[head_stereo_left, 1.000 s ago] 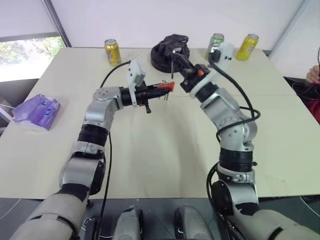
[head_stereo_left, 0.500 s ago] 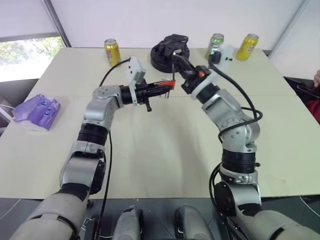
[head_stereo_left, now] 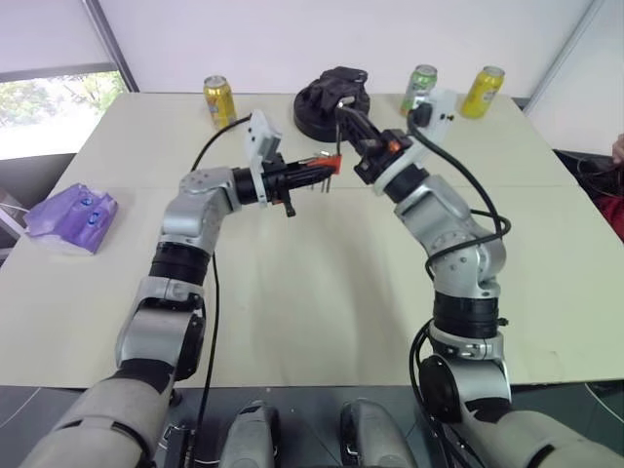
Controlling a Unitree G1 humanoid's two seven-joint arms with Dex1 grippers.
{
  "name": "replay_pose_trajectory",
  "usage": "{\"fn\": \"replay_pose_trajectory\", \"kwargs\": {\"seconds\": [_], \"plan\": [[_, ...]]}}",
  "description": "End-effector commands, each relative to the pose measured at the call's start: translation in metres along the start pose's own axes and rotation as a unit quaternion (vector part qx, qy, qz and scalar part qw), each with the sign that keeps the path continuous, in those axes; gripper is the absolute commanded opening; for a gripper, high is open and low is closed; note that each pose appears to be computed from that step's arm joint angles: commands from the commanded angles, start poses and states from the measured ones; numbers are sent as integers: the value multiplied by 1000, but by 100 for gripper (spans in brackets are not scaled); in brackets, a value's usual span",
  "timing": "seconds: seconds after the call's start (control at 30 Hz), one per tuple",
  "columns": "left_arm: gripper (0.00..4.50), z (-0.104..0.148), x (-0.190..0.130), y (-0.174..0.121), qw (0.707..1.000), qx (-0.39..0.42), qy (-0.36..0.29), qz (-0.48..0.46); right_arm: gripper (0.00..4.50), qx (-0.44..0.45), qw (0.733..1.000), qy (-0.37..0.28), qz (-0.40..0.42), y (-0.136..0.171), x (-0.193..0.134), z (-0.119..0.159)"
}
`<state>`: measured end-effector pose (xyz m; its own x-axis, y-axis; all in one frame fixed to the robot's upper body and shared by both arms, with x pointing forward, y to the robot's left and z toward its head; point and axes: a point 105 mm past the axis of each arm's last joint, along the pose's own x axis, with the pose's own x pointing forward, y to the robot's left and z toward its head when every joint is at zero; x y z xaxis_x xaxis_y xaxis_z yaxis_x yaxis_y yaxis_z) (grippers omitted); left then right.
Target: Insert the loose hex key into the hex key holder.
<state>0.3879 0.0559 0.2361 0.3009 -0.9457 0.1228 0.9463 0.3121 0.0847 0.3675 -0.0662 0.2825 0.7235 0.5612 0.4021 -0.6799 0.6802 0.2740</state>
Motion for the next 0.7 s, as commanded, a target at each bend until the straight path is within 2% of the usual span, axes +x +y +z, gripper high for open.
{"fn": "replay_pose_trajectory", "kwargs": {"seconds": [0.03, 0.47, 0.6, 0.7], "plan": [[0, 32, -3, -1, 998, 20, -55, 2, 3, -9, 1000, -7, -5, -5, -3, 3], [0, 26, 0, -5, 999, 32, -39, -5, 3, -23, 1000, 22, -3, -9, -9, -8], [0, 18, -1, -6, 999, 36, -28, -4, 152, -29, 1000, 10, -4, -10, -8, -1], [0, 13, -3, -6, 999, 38, -19, -5, 312, -37, 999, 0, -1, -10, -7, 6]]}}
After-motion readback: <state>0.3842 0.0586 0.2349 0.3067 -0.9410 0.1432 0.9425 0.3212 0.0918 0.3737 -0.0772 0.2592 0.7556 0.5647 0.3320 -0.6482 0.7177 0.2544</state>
